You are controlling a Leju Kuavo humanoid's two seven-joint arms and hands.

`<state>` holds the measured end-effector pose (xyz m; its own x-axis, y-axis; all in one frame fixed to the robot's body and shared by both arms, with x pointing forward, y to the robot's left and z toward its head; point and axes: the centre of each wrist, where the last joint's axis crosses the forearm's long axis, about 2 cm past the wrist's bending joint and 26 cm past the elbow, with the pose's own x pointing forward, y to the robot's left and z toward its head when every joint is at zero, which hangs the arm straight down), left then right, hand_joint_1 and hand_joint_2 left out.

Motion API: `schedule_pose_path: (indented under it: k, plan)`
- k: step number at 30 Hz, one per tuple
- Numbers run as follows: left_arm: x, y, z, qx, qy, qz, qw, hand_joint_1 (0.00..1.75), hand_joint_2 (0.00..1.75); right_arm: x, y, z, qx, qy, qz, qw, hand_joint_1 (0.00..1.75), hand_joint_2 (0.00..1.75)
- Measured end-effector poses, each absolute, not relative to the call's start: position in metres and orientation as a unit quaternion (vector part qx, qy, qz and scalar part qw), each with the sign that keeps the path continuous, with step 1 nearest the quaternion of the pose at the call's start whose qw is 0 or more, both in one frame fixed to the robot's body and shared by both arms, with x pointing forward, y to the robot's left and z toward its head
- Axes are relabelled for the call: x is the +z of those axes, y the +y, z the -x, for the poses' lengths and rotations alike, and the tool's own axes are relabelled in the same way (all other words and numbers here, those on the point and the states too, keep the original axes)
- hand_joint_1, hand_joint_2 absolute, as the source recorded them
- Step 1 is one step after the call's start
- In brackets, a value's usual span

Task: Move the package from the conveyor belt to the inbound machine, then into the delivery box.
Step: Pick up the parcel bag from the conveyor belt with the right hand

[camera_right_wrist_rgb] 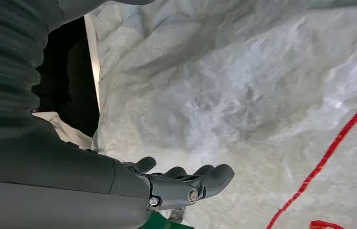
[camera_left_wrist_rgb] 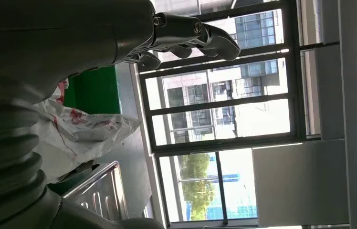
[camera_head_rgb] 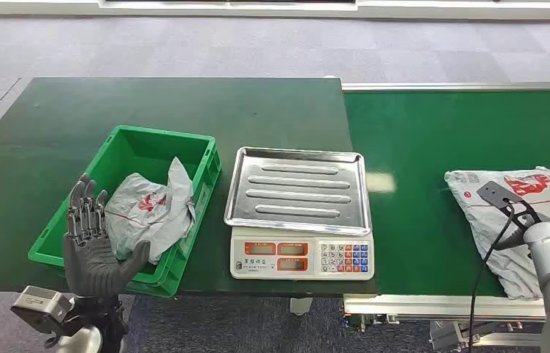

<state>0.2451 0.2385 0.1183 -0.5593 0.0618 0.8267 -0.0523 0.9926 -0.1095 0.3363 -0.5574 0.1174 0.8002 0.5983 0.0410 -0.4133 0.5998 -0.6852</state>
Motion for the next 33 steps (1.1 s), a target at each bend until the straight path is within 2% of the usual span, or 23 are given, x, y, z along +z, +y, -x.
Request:
schedule_pose_path:
  k: [9, 19, 20, 23, 24, 33]
  plan:
    - [0.113, 0.235, -0.252, 0.054, -0.877, 0.009, 0.478, 0.0, 1.75, 0.112, -0.565, -0.324, 0.317, -0.026, 0.287, 0.904, 0.0, 1.75]
    - [0.11, 0.23, -0.259, 0.048, -0.873, 0.014, 0.485, 0.0, 1.75, 0.097, -0.572, -0.304, 0.328, 0.009, 0.258, 0.909, 0.0, 1.75]
    - [0.11, 0.23, -0.259, 0.048, -0.873, 0.015, 0.485, 0.0, 1.75, 0.097, -0.572, -0.304, 0.328, 0.01, 0.257, 0.909, 0.29, 1.75]
    - [0.109, 0.229, -0.259, 0.047, -0.872, 0.016, 0.486, 0.0, 1.75, 0.097, -0.572, -0.303, 0.329, 0.012, 0.256, 0.909, 1.6, 1.75]
    - [0.109, 0.229, -0.259, 0.047, -0.872, 0.016, 0.487, 0.0, 1.75, 0.096, -0.572, -0.303, 0.329, 0.012, 0.257, 0.909, 1.75, 1.75]
    - [0.107, 0.229, -0.258, 0.047, -0.87, 0.016, 0.49, 0.0, 1.75, 0.094, -0.573, -0.3, 0.326, -0.002, 0.266, 0.907, 1.75, 1.75]
